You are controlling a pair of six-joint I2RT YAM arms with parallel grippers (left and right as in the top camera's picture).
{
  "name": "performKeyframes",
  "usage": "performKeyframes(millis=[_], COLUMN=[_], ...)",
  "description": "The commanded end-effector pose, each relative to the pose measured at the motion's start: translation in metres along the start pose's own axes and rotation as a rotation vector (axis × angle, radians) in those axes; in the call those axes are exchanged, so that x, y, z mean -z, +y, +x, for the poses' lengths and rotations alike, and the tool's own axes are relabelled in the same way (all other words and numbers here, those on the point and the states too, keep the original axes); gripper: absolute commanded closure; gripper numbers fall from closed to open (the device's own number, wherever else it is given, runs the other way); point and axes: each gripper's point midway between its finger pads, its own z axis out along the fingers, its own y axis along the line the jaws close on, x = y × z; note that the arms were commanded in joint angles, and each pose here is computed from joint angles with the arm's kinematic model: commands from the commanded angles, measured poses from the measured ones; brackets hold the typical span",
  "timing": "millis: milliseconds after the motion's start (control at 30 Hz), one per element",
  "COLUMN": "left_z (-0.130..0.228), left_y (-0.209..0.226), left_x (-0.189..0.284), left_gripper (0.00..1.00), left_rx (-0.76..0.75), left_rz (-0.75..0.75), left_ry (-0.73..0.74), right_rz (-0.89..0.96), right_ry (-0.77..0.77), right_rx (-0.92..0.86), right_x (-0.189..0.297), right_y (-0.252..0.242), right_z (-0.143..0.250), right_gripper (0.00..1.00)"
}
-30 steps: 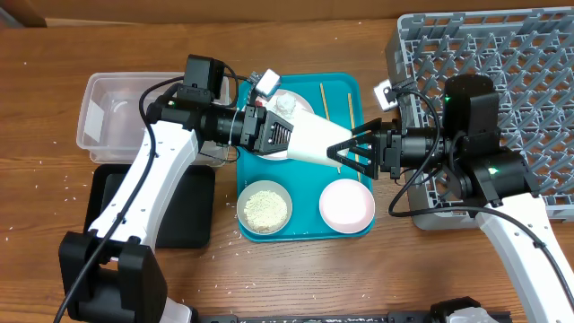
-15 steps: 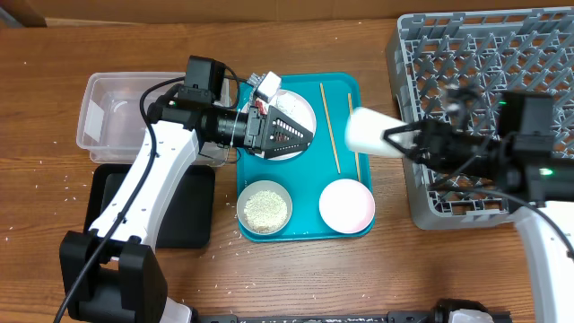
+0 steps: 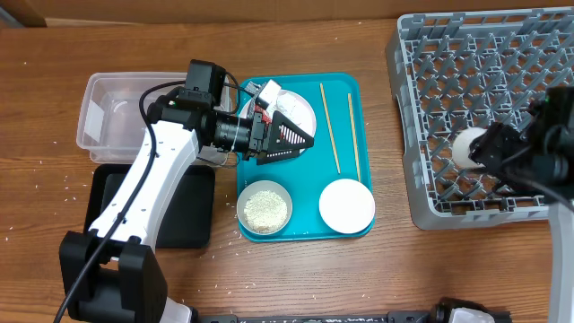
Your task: Sort waste into correct bins and load items into the dishwasher
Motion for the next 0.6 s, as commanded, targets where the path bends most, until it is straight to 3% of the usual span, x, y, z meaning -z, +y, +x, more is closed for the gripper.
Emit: performKeyframes(millis=[0, 133, 567], left_z=[-0.001, 0.0, 0.008], left_y=[-0.004, -0.004, 0.01], left_x=[0.002, 0.002, 0.003], left_gripper=[0.0, 0.0, 0.0], left_rx=[-0.033, -0.03, 0.005], left_rz=[-0.016, -0.017, -0.093], left_ry=[-0.009, -0.008, 0.007], right_rz=[0.072, 0.06, 0.112], right_ry=[0.053, 0.161, 0.271], right_rx=[-0.032, -0.04, -0.053], right_x=[-0.015, -0.027, -0.035], right_y=[-0.008, -0.005, -0.015], right_z=[-0.002, 0.012, 0.033], right_gripper=[0.53, 0.53, 0.53])
